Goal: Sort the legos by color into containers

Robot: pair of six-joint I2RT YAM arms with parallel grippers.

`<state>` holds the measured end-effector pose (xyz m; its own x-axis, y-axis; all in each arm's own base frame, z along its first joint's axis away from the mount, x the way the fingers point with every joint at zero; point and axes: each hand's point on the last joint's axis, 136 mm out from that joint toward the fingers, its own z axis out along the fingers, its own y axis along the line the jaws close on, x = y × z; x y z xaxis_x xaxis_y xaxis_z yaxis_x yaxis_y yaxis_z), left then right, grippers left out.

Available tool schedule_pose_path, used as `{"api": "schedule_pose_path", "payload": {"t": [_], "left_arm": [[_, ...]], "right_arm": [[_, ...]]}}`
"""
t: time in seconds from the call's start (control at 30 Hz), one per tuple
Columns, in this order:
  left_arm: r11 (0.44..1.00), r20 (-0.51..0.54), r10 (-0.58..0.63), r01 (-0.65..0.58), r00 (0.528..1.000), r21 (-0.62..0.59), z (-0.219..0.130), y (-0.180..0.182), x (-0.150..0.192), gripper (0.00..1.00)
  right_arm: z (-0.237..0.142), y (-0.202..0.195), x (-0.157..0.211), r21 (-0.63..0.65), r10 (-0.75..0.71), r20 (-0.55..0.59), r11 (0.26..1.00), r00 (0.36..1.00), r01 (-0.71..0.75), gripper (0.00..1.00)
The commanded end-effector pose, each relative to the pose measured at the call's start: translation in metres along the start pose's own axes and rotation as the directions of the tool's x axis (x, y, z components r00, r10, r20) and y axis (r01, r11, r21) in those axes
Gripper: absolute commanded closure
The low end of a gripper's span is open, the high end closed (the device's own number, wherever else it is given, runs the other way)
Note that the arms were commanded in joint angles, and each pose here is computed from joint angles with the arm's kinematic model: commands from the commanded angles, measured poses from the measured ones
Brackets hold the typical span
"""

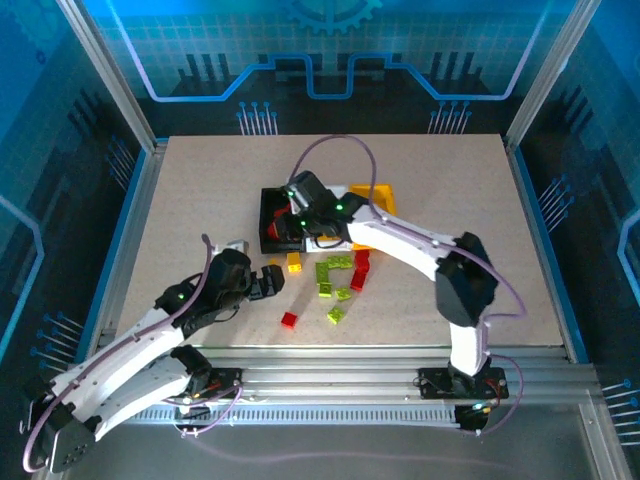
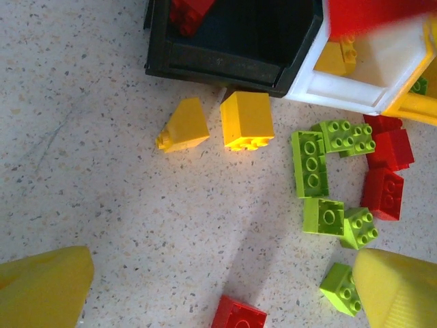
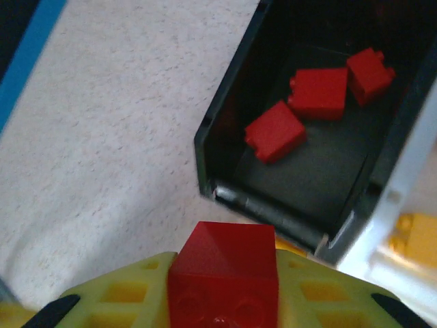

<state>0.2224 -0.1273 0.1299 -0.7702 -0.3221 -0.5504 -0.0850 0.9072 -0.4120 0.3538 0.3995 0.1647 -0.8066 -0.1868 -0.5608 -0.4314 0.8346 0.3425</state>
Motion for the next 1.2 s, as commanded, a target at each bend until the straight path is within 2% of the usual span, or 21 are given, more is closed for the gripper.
{"api": "schedule_pose_path", "payload": {"t": [0.0, 0.2, 0.23, 0.33, 0.43, 0.6, 0.77, 0.87, 1.0, 1.07, 1.17], "left_arm": [[1.000, -0.023, 0.000, 0.000, 1.000, -0.008, 0.001, 0.006, 0.008, 0.01], [1.000, -0.054, 0.008, -0.008, 0.999, 0.002, 0.005, 0.005, 0.014, 0.01], [1.000, -0.058, 0.012, -0.012, 0.998, 0.004, 0.005, 0.004, 0.014, 0.01], [1.000, -0.068, 0.020, -0.019, 0.997, 0.012, 0.008, 0.001, 0.015, 0.01], [1.000, -0.083, 0.028, -0.027, 0.996, 0.017, 0.011, -0.003, 0.015, 0.01], [0.998, -0.094, 0.045, -0.041, 0.995, 0.044, 0.014, -0.012, 0.013, 0.02], [0.995, -0.127, 0.085, -0.077, 0.988, 0.069, 0.027, -0.027, 0.010, 0.11], [0.994, -0.150, 0.106, -0.099, 0.983, 0.053, 0.043, -0.034, 0.012, 0.21], [0.989, -0.114, 0.123, -0.132, 0.986, -0.072, 0.062, -0.023, 0.004, 0.31], [0.984, -0.075, 0.100, -0.110, 0.992, -0.142, 0.067, -0.008, -0.006, 0.30], [0.984, -0.056, 0.044, -0.052, 0.998, -0.170, 0.078, 0.007, -0.014, 0.29]], "right_arm": [[0.027, -0.010, -0.018, 0.033, 0.012, -0.031, 0.999, 0.999, -0.011, 0.65], [0.062, -0.023, -0.029, 0.069, 0.060, -0.066, 0.996, 0.996, -0.055, 0.59], [0.065, -0.022, -0.030, 0.066, 0.064, -0.066, 0.996, 0.996, -0.059, 0.56], [0.063, -0.020, -0.039, 0.050, 0.067, -0.045, 0.997, 0.997, -0.065, 0.34], [0.050, -0.014, -0.051, 0.027, 0.068, -0.009, 0.997, 0.998, -0.068, 0.25], [0.015, -0.009, -0.062, 0.003, 0.082, 0.057, 0.997, 0.995, -0.083, 0.22], [-0.026, -0.014, -0.054, -0.013, 0.110, 0.116, 0.994, 0.987, -0.109, 0.21], [-0.047, -0.023, -0.039, -0.010, 0.121, 0.140, 0.993, 0.983, -0.120, 0.21], [-0.069, -0.040, -0.021, -0.005, 0.150, 0.161, 0.989, 0.976, -0.151, 0.20], [-0.078, -0.047, -0.013, -0.005, 0.164, 0.171, 0.986, 0.971, -0.166, 0.20], [-0.090, -0.054, -0.005, -0.007, 0.175, 0.188, 0.984, 0.967, -0.177, 0.20]]}}
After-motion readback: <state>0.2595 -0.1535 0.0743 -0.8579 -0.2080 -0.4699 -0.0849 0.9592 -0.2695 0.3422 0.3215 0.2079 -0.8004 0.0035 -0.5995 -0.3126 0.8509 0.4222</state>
